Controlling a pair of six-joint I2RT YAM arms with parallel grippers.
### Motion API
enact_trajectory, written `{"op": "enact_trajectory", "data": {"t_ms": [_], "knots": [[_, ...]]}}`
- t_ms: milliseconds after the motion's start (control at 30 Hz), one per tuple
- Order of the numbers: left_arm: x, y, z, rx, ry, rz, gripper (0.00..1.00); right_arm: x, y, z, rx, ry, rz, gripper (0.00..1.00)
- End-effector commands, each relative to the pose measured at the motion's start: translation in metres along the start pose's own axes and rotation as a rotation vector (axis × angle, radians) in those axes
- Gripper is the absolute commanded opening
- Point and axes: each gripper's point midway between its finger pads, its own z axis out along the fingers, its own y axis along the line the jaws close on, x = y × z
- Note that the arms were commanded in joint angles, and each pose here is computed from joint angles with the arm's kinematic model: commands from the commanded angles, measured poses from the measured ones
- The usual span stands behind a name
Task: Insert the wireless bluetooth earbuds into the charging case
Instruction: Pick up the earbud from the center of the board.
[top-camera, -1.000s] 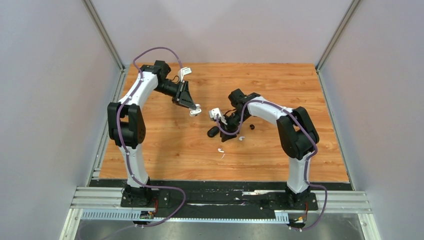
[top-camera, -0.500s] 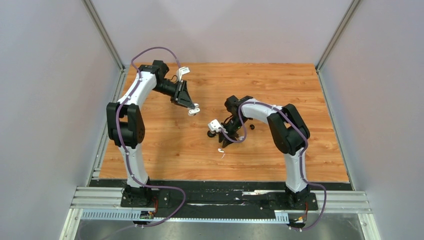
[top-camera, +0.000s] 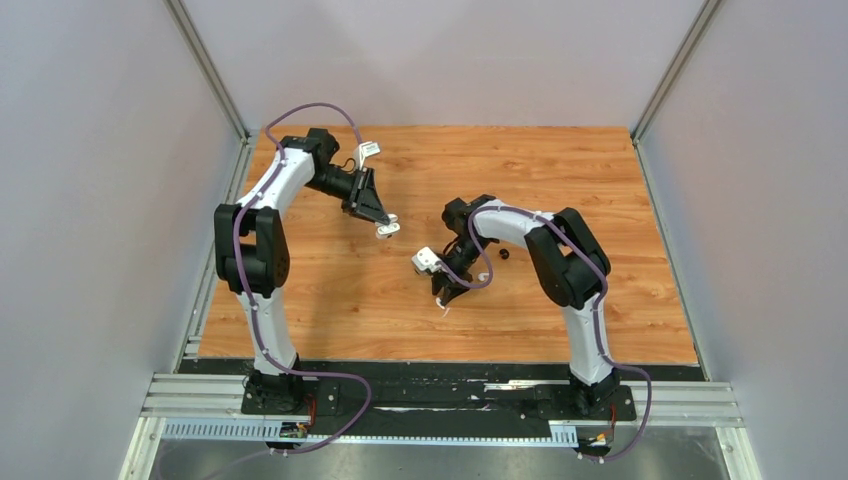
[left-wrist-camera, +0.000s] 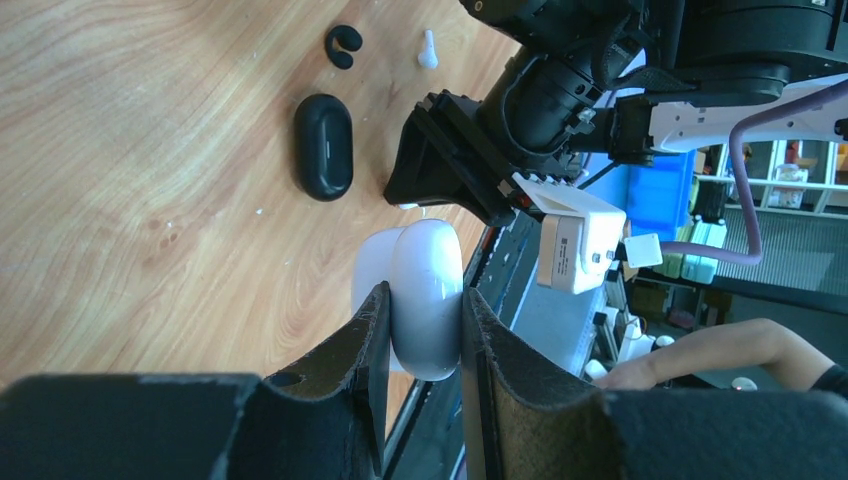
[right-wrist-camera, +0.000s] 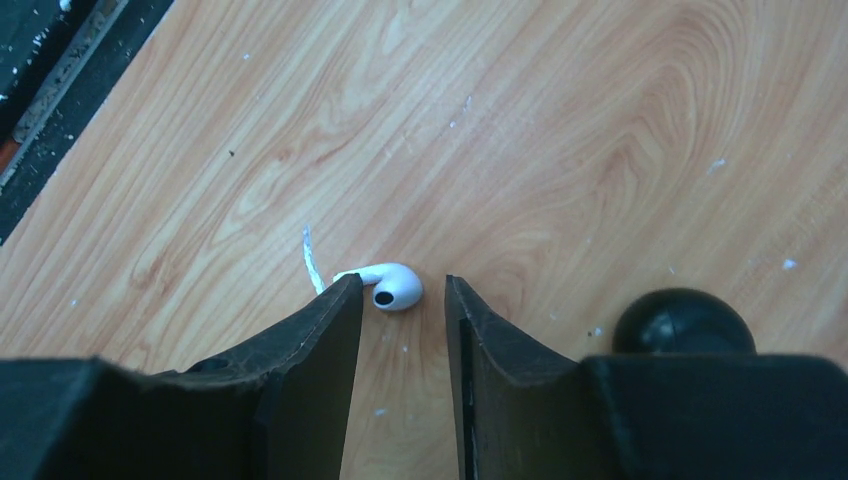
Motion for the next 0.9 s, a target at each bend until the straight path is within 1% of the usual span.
{"op": "enact_trajectory", "data": {"t_ms": [0, 133, 233, 300, 567, 667, 767, 867], "knots": [[-0.003, -0.02, -0.011, -0.001, -0.047, 0.063, 0.0, -0.02, -0.002, 0.009, -0.022, -0.078, -0.01, 0.38], [0.001, -0.021, -0.012, -0.003, -0.05, 0.065, 0.0, -0.022, -0.002, 0.014, -0.032, -0.09, 0.005, 0.36], [0.003, -0.023, -0.013, -0.006, -0.056, 0.066, 0.0, -0.022, -0.002, 0.016, -0.038, -0.087, 0.019, 0.31], [0.003, -0.024, -0.012, -0.006, -0.06, 0.066, 0.0, -0.02, -0.002, 0.017, -0.04, -0.081, 0.03, 0.3], [0.001, -0.023, -0.012, -0.004, -0.065, 0.065, 0.0, -0.013, -0.001, 0.006, -0.015, -0.06, 0.081, 0.35], [-0.001, -0.021, -0.011, -0.003, -0.065, 0.059, 0.0, -0.012, -0.003, 0.002, 0.027, -0.057, 0.101, 0.34], [-0.003, -0.021, -0.011, -0.001, -0.067, 0.055, 0.0, -0.013, -0.007, 0.001, 0.11, -0.075, 0.113, 0.34], [-0.003, -0.021, -0.011, -0.001, -0.068, 0.054, 0.0, -0.02, -0.004, -0.001, 0.188, -0.114, 0.105, 0.36]]}}
